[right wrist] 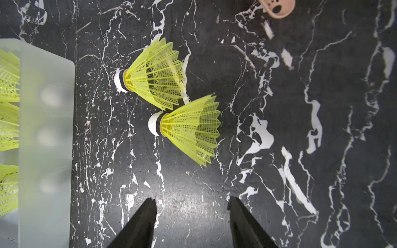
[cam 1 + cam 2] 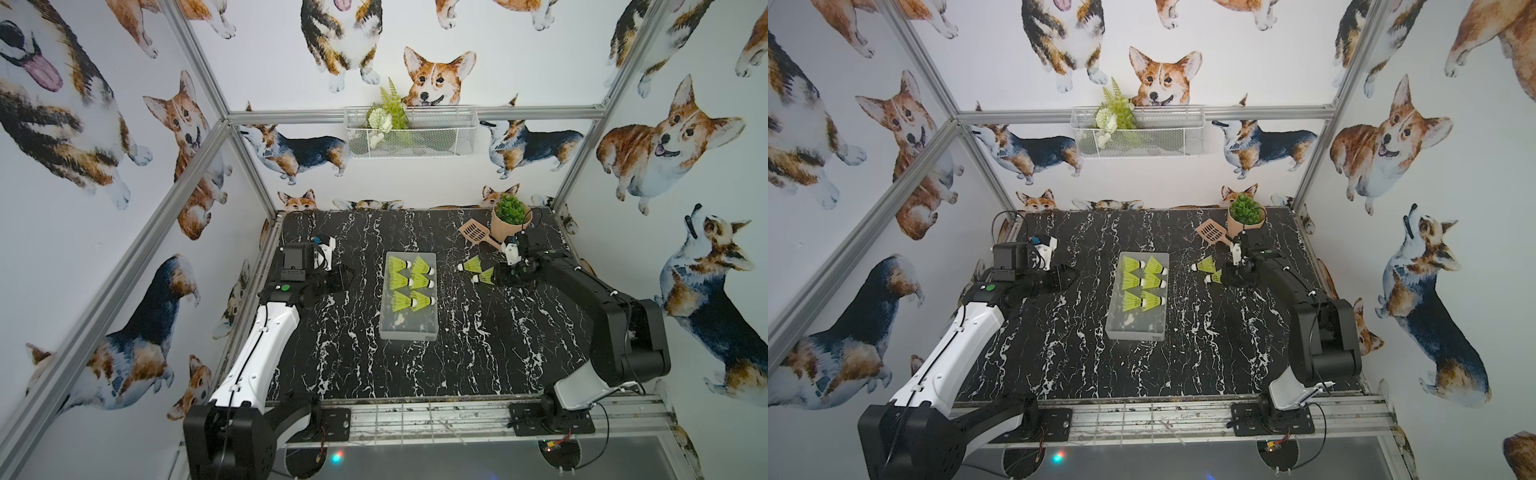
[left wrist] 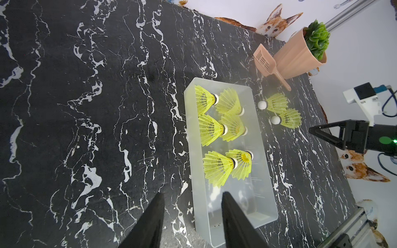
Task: Put the shuttlecocks into the storage box
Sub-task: Adjust the shuttlecock at the center of the board.
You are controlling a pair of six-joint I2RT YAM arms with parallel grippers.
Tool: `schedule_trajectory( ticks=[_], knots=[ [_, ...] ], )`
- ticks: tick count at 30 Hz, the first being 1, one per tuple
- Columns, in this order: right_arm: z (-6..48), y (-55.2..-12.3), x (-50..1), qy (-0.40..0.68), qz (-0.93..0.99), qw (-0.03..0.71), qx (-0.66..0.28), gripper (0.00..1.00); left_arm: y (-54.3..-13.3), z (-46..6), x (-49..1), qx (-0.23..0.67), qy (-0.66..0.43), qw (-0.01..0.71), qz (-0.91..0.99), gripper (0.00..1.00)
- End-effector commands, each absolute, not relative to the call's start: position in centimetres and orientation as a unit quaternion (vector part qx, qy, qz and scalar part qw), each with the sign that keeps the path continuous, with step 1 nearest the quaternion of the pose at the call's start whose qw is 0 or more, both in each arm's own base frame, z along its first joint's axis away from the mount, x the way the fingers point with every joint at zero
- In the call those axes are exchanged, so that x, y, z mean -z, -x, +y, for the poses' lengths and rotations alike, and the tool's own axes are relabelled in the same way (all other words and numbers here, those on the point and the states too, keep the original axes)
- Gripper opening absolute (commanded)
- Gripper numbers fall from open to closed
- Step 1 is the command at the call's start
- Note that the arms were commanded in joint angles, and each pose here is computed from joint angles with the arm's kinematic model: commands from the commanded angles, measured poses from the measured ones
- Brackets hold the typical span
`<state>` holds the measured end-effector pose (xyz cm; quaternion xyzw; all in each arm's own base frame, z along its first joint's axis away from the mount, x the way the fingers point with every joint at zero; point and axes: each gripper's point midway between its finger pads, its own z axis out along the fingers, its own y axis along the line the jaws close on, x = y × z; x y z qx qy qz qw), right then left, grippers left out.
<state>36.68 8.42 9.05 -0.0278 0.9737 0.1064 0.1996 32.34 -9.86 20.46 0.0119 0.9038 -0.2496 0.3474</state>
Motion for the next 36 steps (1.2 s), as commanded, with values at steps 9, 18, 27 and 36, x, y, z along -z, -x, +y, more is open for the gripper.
schedule_trajectory(
  ticks=[9,18,27,36],
  knots=[
    [8.0,-40.9,-7.0,0.046,0.976,0.185,-0.105,0.51,-32.4,-9.8,-20.7,0.258,-0.016,0.352,0.9,0.47],
    [10.3,-40.9,-7.3,0.05,0.969,0.171,-0.17,0.25,-32.4,-9.6,-20.7,0.257,-0.012,0.353,0.9,0.47],
    [9.9,-38.1,-7.4,0.024,0.972,0.158,-0.172,0.06,-32.4,-9.5,-20.7,0.257,-0.011,0.353,0.9,0.47],
    [11.7,-33.6,-8.5,0.039,0.966,0.149,-0.208,0.05,-32.5,-9.6,-20.6,0.26,-0.011,0.35,0.9,0.47]
  ],
)
